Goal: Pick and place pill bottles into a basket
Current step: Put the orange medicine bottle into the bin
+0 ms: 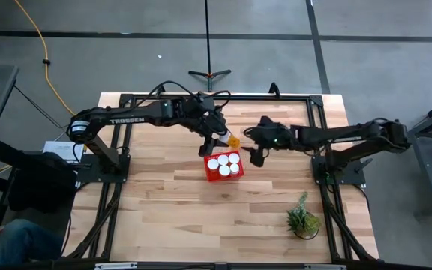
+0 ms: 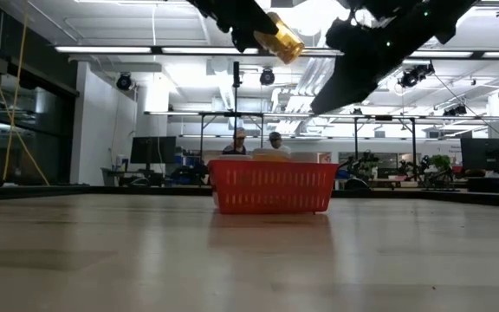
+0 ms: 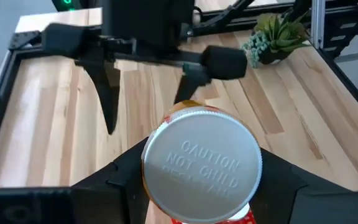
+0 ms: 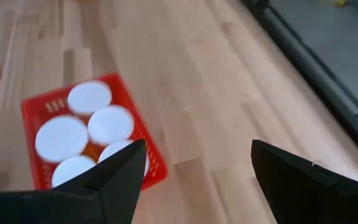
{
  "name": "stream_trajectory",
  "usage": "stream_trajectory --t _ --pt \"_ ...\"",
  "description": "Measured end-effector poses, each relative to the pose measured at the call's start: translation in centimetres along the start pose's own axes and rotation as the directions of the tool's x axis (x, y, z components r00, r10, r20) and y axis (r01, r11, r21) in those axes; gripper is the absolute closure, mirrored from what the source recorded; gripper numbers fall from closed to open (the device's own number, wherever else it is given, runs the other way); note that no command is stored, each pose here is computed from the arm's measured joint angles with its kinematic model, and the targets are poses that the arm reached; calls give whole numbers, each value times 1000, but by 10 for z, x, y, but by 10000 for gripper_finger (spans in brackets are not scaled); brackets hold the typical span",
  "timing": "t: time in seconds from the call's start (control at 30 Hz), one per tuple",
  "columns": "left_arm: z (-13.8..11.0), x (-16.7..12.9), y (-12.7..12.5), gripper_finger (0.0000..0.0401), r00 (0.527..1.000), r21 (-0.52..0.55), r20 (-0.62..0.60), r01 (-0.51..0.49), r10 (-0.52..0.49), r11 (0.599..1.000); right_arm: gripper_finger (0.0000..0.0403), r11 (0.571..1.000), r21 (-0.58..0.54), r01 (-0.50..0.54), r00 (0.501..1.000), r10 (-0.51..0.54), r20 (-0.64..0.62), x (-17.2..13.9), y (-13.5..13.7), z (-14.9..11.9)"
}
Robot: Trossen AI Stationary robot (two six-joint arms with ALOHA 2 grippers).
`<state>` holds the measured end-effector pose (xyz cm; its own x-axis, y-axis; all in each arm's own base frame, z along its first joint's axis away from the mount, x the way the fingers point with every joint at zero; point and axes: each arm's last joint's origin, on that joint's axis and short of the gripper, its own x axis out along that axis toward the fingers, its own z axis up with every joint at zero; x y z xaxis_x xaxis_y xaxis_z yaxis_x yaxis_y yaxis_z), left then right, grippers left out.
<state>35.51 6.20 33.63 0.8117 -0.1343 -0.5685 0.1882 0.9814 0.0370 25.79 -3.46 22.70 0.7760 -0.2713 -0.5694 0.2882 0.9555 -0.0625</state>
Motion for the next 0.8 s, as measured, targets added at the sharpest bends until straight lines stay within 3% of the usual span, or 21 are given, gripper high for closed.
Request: stream_trajectory --t 0.23,0.5,0.8 --pt "2 -4 0 157 999 -21 -41 -28 28 999 121 993 51 104 992 -107 65 -29 -23 9" --pt "-1 -4 -1 160 998 -98 -64 -23 17 995 121 961 97 258 966 -256 -29 -58 -54 -1" --pt "-5 -3 -11 158 991 -171 -132 -9 -14 985 121 889 271 369 929 -363 -71 -73 -82 -8"
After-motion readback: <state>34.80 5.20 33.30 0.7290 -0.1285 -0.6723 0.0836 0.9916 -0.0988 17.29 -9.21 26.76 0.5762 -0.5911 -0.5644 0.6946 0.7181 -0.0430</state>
